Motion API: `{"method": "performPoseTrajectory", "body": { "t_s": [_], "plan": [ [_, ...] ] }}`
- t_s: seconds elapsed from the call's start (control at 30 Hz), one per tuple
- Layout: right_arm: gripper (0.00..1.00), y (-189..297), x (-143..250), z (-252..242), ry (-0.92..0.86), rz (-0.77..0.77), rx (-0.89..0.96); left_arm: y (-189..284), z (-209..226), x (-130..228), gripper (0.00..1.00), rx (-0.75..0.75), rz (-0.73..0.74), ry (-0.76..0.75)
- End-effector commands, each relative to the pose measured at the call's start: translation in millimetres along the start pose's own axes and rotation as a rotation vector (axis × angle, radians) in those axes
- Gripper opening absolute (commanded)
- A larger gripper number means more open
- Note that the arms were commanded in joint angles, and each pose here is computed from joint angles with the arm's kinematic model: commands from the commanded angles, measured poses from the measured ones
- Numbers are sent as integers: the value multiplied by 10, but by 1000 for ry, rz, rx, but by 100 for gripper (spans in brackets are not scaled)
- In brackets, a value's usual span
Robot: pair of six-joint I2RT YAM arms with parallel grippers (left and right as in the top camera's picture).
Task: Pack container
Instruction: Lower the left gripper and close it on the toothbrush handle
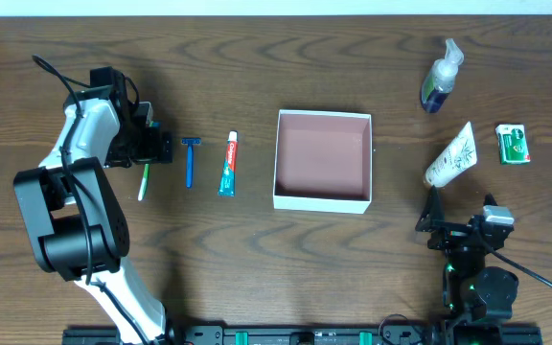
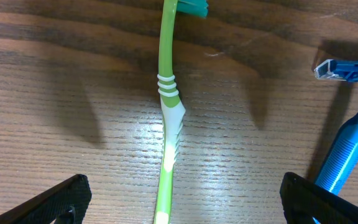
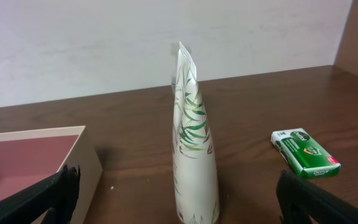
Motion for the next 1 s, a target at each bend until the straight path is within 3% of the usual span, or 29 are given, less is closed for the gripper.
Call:
{"method": "performPoseTrajectory", "body": {
  "t_s": [0.0, 0.97],
  "plan": [
    [99, 1, 17, 24, 11, 4, -12, -57, 10, 63, 98, -1, 31, 13],
    [99, 1, 17, 24, 11, 4, -12, -200, -5, 159, 98, 1, 42, 5]
  ]
}}
Point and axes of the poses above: each gripper's point midway between its finger pads, its own y axis back along the fingers, its own z axis along the line the jaws close on, x = y × z, the point moved 2 cm from there along y, back along the fingers, and after that the axes turned 5 degrees about -y, right-handed, at the moved point
